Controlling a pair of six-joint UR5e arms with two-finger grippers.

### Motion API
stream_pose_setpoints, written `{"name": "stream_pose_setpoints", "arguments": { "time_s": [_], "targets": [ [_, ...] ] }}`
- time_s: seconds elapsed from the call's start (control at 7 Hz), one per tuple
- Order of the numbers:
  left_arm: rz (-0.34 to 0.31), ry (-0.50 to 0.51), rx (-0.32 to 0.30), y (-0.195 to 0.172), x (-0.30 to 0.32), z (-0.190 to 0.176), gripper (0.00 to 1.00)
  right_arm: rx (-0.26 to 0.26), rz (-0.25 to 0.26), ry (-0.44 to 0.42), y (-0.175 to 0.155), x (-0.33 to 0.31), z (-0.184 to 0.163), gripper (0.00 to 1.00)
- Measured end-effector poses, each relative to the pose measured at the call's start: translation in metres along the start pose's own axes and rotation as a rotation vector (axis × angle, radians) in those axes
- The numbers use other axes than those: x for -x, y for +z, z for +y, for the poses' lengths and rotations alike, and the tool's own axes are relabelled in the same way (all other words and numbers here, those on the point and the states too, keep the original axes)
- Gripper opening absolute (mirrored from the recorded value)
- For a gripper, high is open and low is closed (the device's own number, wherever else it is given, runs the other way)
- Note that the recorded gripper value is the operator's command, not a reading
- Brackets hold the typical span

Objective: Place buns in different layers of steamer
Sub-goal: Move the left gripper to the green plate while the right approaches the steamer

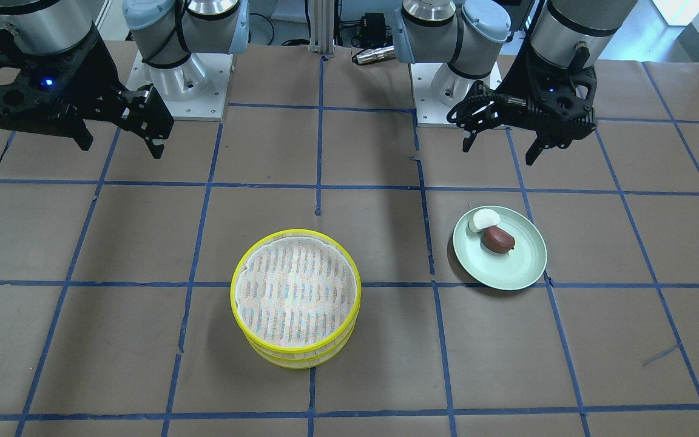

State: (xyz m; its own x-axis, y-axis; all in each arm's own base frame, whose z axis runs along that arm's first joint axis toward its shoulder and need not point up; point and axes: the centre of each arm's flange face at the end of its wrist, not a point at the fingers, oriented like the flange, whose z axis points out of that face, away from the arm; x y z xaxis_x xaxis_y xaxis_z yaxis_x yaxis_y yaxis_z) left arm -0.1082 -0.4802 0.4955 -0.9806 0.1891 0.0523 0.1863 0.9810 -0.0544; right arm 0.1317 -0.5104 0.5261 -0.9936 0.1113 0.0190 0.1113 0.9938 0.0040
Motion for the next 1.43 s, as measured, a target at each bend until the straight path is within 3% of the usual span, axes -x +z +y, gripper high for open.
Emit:
{"name": "stream_pose_setpoints", "arguments": {
  "time_s": [0.57, 1.0, 1.29, 1.43],
  "targets": [
    [-0.001, -0.007, -0.004, -0.002, 0.004, 0.000, 1.00, 0.028, -0.001, -0.074, 0.017, 0.001, 0.008, 1.00],
    [-0.020, -0.024, 0.010, 0.000, 0.017, 0.006, 1.00, 0.031, 0.002, -0.082, 0.025, 0.003, -0.005, 1.00],
    [-0.054, -0.040, 0.099, 0.037, 0.059, 0.019, 1.00, -0.003, -0.002, -0.076, 0.078, 0.023, -0.058, 1.00],
    [-0.037, -0.079, 0.164, 0.068, 0.085, 0.030, 1.00, -0.004, -0.003, -0.072, 0.116, 0.049, -0.077, 1.00]
  ]
}}
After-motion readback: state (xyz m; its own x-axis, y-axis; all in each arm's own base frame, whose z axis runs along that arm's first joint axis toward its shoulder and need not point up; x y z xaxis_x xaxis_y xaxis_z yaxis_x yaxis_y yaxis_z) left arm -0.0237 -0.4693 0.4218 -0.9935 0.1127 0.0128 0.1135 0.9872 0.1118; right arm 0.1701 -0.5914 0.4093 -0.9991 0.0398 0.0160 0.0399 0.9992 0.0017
